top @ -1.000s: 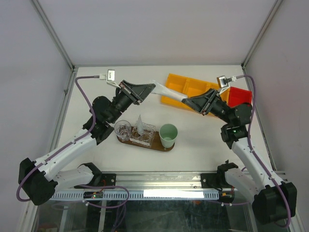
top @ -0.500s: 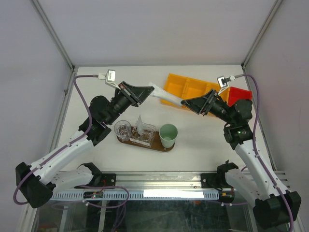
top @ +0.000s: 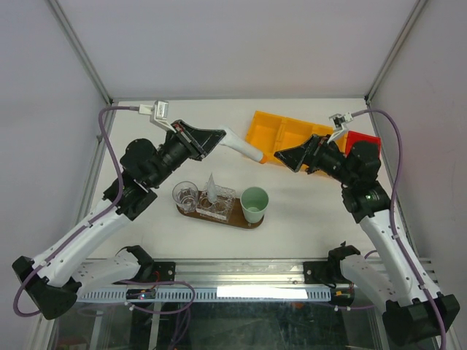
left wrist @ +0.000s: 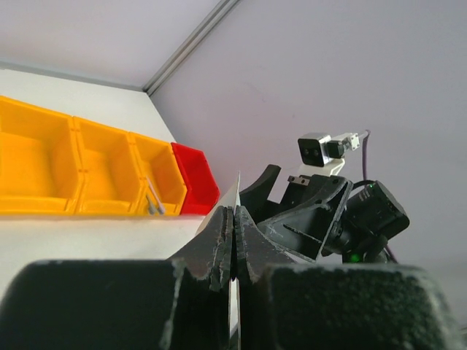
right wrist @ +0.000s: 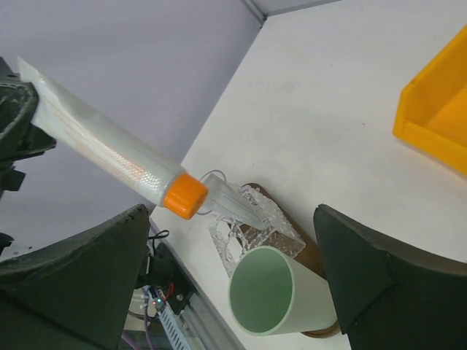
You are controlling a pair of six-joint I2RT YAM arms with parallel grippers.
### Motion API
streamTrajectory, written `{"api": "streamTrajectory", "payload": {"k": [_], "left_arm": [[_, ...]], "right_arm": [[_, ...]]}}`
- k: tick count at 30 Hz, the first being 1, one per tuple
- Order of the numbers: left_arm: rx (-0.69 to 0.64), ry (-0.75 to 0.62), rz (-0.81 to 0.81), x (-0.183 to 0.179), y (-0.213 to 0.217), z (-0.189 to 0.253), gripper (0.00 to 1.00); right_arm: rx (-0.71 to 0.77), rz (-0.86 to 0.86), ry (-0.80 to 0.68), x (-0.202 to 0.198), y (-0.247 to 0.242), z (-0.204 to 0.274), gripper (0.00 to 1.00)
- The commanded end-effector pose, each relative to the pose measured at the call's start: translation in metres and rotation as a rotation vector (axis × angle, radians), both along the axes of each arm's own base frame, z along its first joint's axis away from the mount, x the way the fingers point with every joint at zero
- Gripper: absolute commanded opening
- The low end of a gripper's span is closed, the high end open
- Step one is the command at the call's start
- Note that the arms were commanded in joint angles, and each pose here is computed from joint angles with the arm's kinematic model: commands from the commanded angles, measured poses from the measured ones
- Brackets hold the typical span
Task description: Prepare toiletry sets of a toothbrush and toothpaste on the tray
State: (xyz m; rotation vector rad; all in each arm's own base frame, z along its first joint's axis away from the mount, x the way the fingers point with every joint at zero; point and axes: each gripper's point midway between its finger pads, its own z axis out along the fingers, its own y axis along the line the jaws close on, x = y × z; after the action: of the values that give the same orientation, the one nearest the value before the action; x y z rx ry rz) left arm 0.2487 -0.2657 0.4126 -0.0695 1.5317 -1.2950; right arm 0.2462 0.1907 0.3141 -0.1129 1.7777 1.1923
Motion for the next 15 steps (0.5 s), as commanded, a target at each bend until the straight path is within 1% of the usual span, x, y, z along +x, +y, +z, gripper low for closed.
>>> {"api": "streamTrajectory", "payload": {"k": [1, 7, 10, 15], "left_arm": [[-0.002, -0.076, 0.03, -0.015, 0.018, 0.042, 0.0], [0.077, -0.041, 0.056, -0.019, 0.026, 0.035, 0.0], [0.137, -0.003, 0.066, -0.02, 0.028, 0.025, 0.0], [0.228, 0.07, 0.062, -0.028, 0.036, 0.009, 0.0]], "right_arm": [[-0.094, -0.094, -0.095, 0.007, -0.017, 0.018, 0.99], [-0.185, -0.156, -0.096, 0.017, -0.028, 0.018, 0.99], [-0.256, -0.195, -0.108, 0.023, -0.038, 0.02, 0.99], [-0.27, -0.223, -0.136, 0.02, -0.045, 0.028, 0.99]]}}
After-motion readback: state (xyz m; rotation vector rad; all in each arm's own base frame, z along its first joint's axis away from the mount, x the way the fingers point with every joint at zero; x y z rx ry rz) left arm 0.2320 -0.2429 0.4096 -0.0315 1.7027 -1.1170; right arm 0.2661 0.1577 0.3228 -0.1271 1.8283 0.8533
